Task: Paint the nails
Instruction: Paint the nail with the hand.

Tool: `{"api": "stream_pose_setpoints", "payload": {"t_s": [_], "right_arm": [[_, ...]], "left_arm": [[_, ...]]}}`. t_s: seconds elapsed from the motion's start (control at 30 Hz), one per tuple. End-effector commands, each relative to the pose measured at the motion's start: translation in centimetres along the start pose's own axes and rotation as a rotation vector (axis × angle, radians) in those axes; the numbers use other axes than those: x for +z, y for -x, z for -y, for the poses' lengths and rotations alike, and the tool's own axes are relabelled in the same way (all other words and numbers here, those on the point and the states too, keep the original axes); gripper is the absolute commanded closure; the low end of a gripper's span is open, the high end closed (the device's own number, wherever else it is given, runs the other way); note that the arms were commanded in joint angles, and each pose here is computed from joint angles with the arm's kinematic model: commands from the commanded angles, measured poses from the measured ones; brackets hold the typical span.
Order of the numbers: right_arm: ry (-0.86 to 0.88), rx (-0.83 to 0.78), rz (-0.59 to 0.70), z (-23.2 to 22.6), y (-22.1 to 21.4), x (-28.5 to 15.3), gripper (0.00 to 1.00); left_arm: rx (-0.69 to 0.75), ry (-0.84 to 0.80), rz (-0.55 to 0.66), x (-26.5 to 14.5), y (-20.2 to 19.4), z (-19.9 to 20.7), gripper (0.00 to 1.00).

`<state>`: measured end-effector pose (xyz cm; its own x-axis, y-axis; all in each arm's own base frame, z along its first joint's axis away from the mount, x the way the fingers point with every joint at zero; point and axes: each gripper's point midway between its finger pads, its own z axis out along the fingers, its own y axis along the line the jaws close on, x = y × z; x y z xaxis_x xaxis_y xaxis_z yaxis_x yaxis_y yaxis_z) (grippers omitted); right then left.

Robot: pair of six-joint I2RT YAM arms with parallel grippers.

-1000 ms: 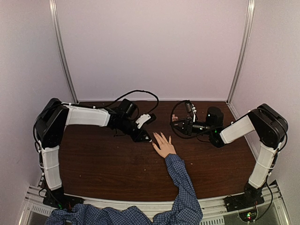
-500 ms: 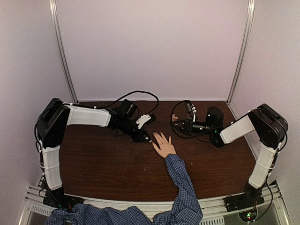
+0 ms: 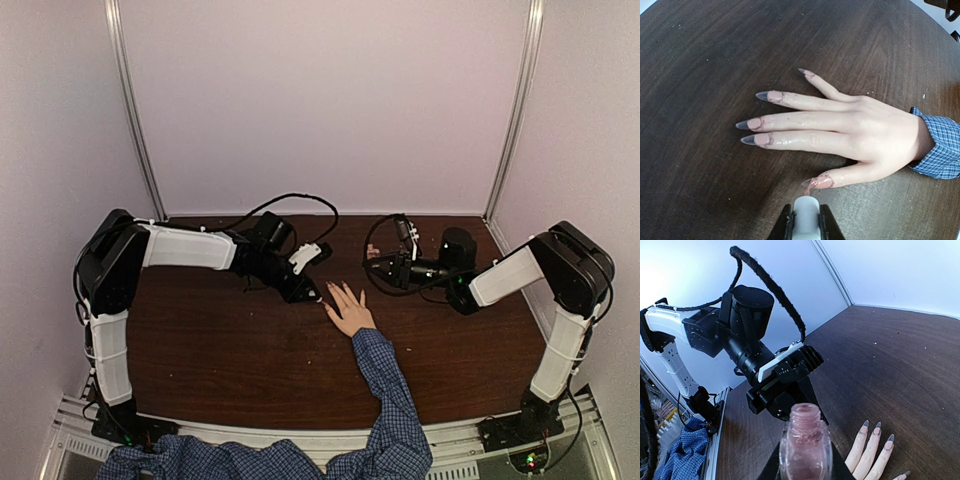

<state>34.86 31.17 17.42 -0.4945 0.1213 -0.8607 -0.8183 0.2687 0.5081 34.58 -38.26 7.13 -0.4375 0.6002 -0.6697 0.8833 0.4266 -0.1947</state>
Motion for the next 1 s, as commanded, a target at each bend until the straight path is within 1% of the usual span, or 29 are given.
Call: {"api": "stream_pose_setpoints", "payload": {"t_s": [0.0,0.53,0.63,0.8,0.87,0.97], "right_arm": [[0.015,-0.014,0.008,0.0,-0.1,-0.2,1.00],[0.013,-0.014,0.008,0.0,0.0,-0.1,1.00],[0.013,-0.014,0.008,0.0,0.0,-0.1,1.00],[0.015,-0.014,0.007,0.0,0.0,-0.1,1.00],[0.015,-0.013,0.008,0.0,0.0,-0.1,1.00],[0.015,-0.013,0.008,0.0,0.0,-0.1,1.00]], "left_arm": [[-0.009,0.019,0.006,0.2,0.5,-0.9,1.00],[0.000,0.045,0.009,-0.6,1.2,-1.9,1.00],[0.005,0.048,0.026,-1.1,1.6,-1.9,1.00],[0.065,-0.013,0.102,-2.9,3.3,0.3,1.00],[0.106,-0.021,0.110,-3.2,3.5,1.2,1.00],[0.108,-0.041,0.100,-3.2,3.5,1.7,1.00]]}}
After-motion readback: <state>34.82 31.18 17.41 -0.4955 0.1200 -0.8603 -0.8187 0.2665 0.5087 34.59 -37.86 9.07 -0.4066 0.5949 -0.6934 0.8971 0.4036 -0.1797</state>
